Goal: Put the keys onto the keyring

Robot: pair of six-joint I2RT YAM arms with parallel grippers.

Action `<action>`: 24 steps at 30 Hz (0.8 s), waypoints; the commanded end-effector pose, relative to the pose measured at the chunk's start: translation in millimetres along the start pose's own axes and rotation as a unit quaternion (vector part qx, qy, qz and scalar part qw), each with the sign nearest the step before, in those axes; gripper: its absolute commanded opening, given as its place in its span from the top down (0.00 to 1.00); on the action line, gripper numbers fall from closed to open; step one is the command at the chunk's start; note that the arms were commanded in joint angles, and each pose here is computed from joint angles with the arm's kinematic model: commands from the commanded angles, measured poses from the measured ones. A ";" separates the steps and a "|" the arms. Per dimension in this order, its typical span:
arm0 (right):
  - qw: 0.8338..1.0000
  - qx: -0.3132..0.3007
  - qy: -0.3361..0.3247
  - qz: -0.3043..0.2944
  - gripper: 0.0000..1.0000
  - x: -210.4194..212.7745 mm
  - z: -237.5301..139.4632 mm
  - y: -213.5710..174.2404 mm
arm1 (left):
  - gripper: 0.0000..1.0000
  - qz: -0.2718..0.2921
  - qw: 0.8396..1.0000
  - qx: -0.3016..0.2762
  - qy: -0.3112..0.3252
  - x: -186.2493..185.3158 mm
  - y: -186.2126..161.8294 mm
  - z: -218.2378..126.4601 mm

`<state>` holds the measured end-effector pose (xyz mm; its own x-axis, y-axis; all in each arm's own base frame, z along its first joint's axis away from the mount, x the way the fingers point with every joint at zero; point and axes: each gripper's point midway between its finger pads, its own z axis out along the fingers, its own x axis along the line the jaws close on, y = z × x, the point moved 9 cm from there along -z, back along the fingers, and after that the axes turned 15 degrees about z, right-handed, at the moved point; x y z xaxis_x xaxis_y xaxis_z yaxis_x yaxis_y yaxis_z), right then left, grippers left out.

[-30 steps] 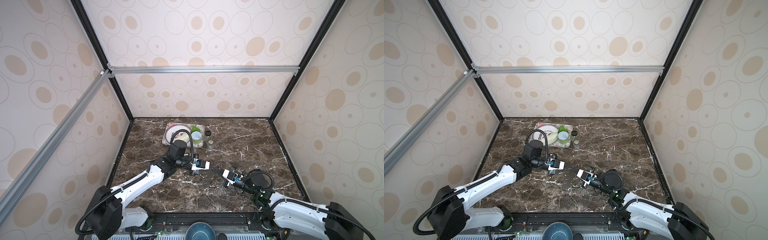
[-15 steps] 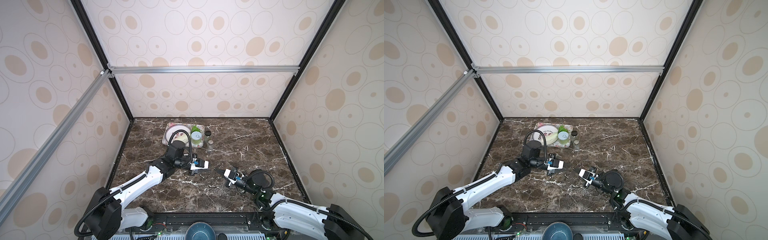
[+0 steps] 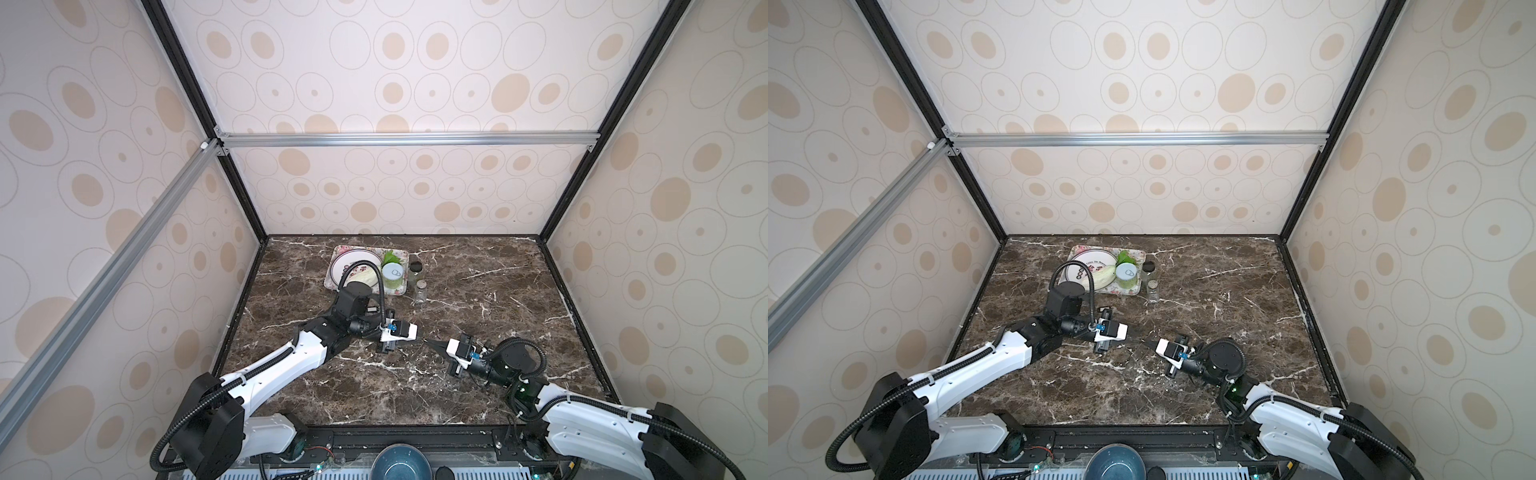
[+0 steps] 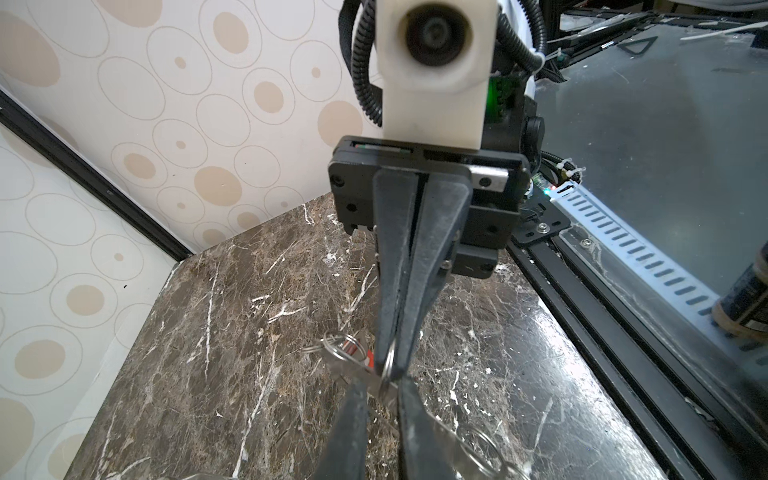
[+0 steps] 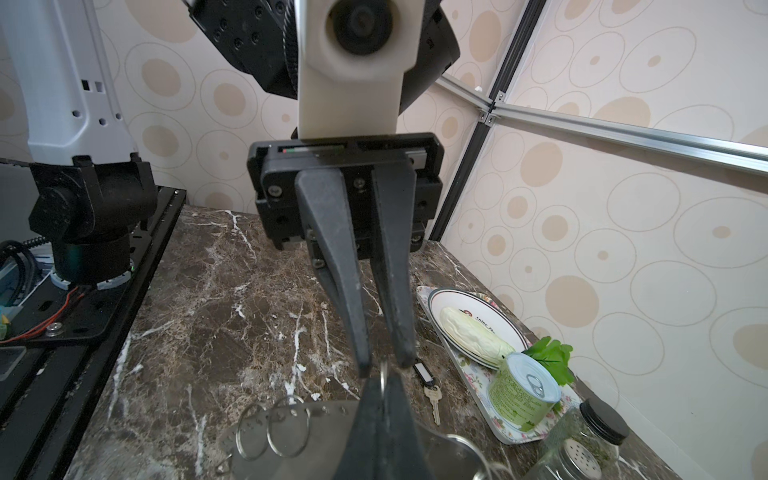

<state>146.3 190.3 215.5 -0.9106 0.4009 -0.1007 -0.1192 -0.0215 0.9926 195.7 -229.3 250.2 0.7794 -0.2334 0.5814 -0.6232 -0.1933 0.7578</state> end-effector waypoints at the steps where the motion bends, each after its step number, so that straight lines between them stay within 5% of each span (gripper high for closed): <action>1: 0.999 -0.048 0.008 -0.013 1.00 -2.1 4.9 22.5 | 0.87 0.022 1.000 -0.013 -0.003 8.1 8.2 -1.0; 14: 0.999 -0.048 0.015 0.005 1.00 -3.2 11.0 19.5 | 1.00 0.021 1.000 -0.012 0.012 11.7 10.1 -1.3; 19: 0.999 -0.011 -0.042 0.025 0.74 -10.5 5.6 14.5 | 1.00 0.005 0.999 0.019 0.038 17.7 4.5 -1.1; 24: 0.987 0.059 -0.141 0.058 0.73 -18.9 -15.5 2.9 | 1.00 -0.007 0.997 0.062 0.049 19.8 -2.4 6.9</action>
<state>152.6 180.2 224.2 -0.8497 0.5269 -0.0171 -0.0377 -0.0285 0.9989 204.8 -231.9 245.3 0.8060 -0.1750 0.5655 -0.5910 -0.2923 0.7519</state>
